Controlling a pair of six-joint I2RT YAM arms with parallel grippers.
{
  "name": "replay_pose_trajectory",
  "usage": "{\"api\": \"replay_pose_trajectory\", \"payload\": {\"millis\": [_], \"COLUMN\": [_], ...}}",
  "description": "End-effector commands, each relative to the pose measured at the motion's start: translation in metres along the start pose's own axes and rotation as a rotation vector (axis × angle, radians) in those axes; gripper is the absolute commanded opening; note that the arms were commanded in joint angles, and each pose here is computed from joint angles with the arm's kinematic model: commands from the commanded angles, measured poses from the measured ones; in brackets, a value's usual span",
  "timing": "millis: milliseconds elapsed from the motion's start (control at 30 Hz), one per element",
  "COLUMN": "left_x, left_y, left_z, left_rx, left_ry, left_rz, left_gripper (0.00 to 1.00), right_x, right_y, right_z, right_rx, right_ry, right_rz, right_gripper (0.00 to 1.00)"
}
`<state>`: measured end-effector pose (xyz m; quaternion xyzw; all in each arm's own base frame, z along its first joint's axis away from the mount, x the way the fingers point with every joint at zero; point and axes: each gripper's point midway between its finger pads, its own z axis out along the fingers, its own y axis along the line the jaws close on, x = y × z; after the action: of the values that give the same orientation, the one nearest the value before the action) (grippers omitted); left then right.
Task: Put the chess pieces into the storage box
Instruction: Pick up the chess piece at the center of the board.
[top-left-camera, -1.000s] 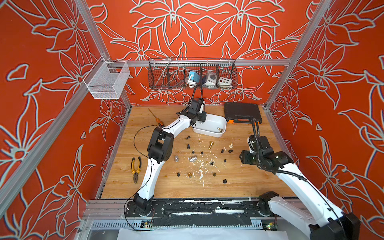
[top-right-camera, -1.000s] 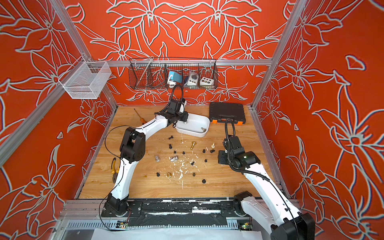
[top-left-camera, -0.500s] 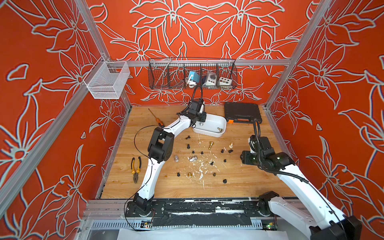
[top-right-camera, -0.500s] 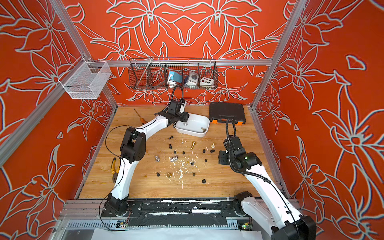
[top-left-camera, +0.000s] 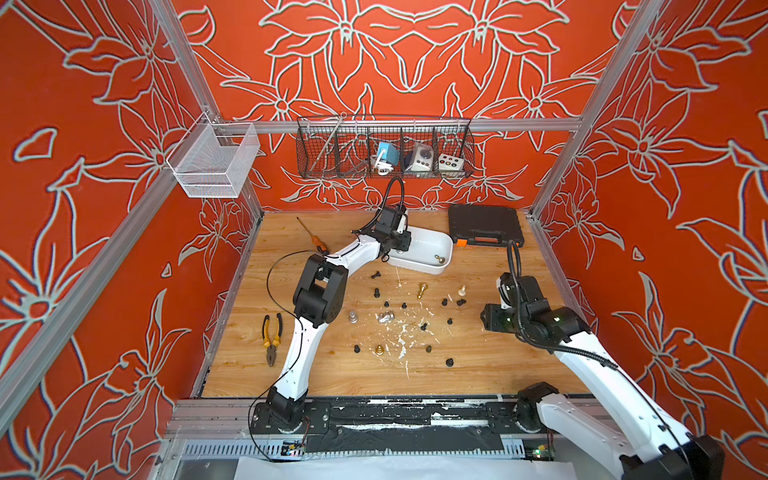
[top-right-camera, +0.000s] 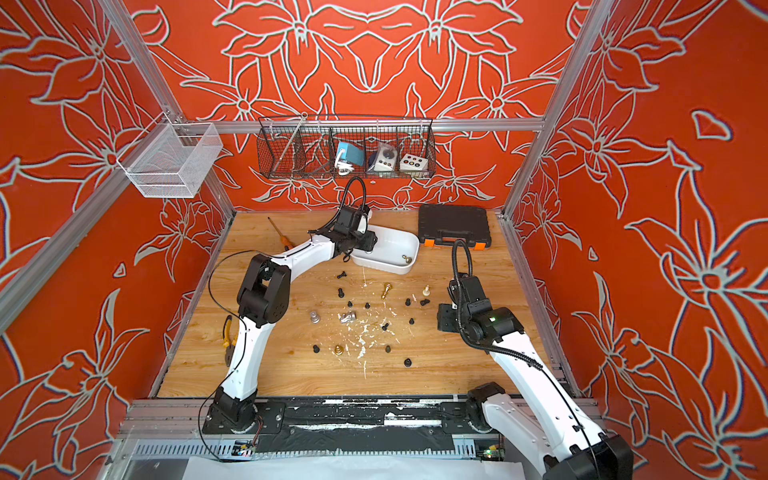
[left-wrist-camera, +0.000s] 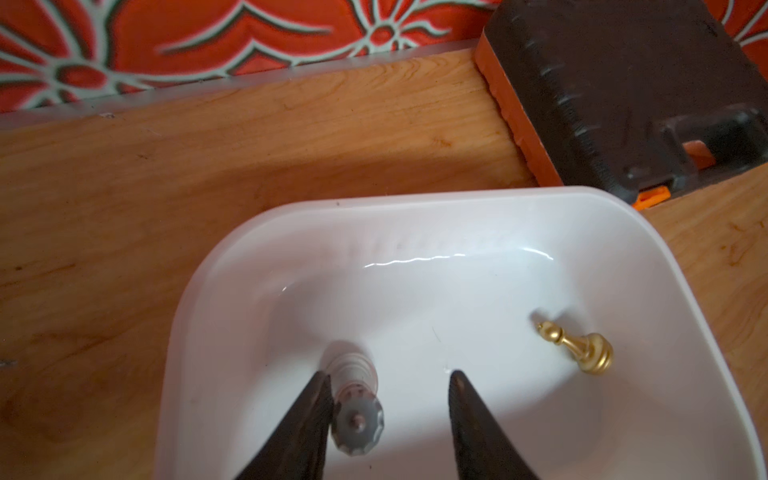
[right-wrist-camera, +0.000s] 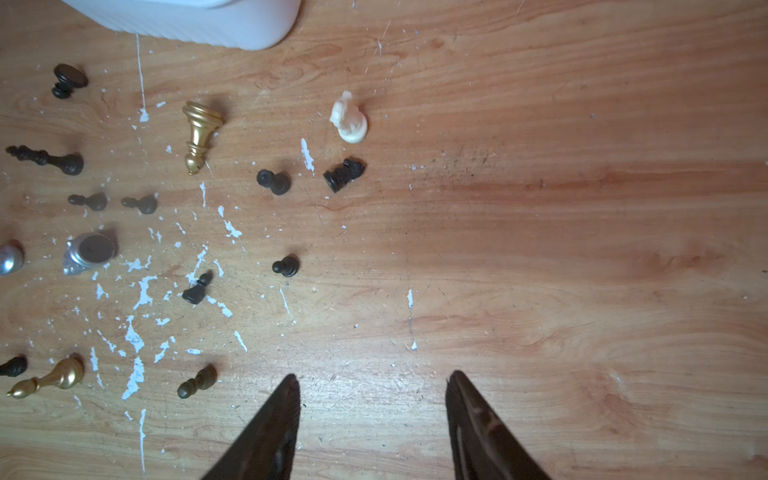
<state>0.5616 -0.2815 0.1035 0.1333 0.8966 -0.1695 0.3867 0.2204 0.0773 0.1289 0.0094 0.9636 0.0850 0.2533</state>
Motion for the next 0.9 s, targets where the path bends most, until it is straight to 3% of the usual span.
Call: {"api": "replay_pose_trajectory", "payload": {"millis": [0, 433, 667, 867], "left_x": [-0.022, -0.052, -0.062, -0.048], "left_y": [-0.017, -0.024, -0.030, -0.034], "left_z": [-0.027, -0.050, -0.088, -0.127], "left_rx": [0.045, 0.050, 0.063, 0.089], "left_ry": [-0.060, -0.127, -0.167, -0.187], "left_rz": [0.016, 0.040, 0.055, 0.035], "left_gripper": [0.48, 0.49, 0.50, 0.51], "right_x": [0.004, 0.000, -0.008, -0.017], "right_y": [0.002, 0.002, 0.005, 0.008], "right_z": [0.003, 0.004, 0.005, 0.011], "right_rx": [-0.014, -0.009, -0.010, -0.006], "right_ry": [0.019, 0.008, 0.004, 0.013], "right_rz": [0.007, 0.007, -0.011, -0.030], "right_gripper": [0.58, 0.59, 0.58, 0.58]}}
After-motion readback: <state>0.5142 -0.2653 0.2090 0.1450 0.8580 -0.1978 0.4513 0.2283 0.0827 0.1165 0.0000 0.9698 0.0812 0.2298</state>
